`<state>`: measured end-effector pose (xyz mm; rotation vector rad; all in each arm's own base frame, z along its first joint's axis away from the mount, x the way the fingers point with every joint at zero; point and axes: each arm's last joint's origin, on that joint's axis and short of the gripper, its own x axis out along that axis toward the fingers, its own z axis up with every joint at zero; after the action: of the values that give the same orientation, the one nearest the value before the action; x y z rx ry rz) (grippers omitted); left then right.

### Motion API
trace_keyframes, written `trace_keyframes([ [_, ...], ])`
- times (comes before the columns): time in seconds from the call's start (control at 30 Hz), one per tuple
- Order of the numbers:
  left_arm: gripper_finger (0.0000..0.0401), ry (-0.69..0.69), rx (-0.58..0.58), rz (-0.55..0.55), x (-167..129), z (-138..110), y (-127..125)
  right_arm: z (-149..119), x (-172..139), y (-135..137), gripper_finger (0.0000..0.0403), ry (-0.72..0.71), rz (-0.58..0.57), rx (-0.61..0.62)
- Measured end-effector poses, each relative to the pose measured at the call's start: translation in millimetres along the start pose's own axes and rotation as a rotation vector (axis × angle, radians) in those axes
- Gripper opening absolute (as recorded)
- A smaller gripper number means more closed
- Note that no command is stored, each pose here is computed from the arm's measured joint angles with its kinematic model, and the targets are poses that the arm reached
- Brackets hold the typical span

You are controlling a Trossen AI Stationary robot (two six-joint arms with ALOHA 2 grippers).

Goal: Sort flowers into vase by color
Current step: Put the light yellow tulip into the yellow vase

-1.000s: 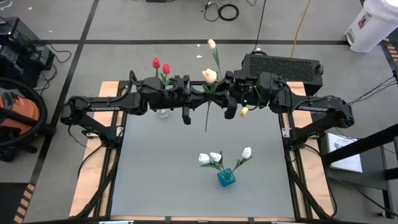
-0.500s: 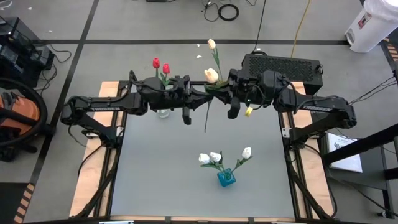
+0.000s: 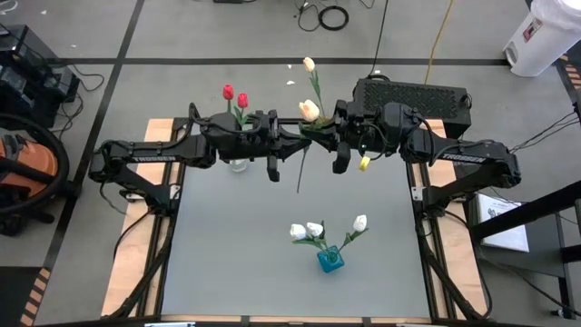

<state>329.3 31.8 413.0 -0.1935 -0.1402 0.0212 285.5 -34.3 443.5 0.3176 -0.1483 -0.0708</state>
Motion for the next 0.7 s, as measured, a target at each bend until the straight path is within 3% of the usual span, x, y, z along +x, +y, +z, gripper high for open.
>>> trace_keyframes([
  [0.47, 0.009, 0.015, -0.001, 0.003, -0.3, -1.1, 0.2, 0.5, -1.4, 0.0, 0.0, 0.004, -0.005, -0.018],
  [0.7, 0.0097, 0.027, -0.003, 0.009, -1.1, -1.6, 0.4, 1.8, -7.2, 0.3, 0.0, 0.026, -0.019, -0.036],
])
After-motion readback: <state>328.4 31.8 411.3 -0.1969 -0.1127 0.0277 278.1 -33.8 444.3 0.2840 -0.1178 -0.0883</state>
